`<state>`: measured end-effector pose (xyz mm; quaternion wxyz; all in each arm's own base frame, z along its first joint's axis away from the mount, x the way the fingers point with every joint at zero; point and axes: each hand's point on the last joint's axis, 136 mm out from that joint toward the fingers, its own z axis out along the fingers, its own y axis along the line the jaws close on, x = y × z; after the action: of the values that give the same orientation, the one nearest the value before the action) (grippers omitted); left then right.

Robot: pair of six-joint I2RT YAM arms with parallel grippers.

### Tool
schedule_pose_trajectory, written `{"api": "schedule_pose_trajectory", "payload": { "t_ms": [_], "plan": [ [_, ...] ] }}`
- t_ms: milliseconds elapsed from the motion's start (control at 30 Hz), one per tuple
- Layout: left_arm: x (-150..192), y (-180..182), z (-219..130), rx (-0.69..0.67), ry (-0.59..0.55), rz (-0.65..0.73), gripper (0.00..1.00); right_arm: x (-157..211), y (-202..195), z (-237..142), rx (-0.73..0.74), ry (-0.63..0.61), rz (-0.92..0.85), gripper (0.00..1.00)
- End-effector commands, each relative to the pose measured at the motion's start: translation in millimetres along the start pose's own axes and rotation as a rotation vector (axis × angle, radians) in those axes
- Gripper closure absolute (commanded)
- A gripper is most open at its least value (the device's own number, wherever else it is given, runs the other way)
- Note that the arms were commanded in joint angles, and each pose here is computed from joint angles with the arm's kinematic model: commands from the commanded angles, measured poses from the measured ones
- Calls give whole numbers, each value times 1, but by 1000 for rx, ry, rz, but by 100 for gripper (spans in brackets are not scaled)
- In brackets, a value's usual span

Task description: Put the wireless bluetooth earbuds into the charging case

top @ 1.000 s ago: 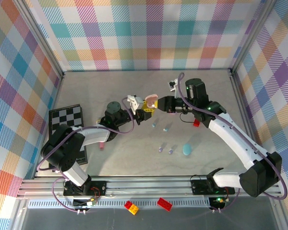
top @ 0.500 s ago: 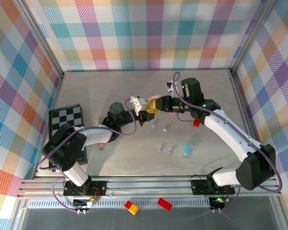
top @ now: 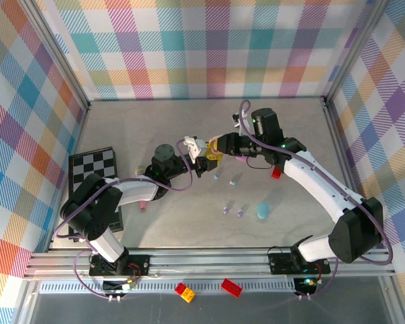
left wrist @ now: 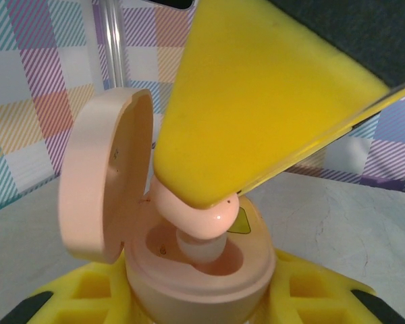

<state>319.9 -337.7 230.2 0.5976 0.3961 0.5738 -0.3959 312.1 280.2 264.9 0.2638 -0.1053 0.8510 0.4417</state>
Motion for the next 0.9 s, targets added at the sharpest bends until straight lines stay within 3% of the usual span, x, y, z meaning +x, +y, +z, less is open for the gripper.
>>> {"api": "schedule_pose_trajectory", "payload": {
  "t_ms": [0, 600, 867],
  "plan": [
    [-15, -1, 5, -2, -34, 34, 70, -4, 5, 2, 3, -4, -17, 78],
    [-16, 3, 5, -24, -31, 37, 70, -4, 11, -8, -2, -19, -34, 74],
    [-15, 2, 3, -23, -26, 50, 70, -11, 37, -32, -64, -93, -136, 62]
  ]
}}
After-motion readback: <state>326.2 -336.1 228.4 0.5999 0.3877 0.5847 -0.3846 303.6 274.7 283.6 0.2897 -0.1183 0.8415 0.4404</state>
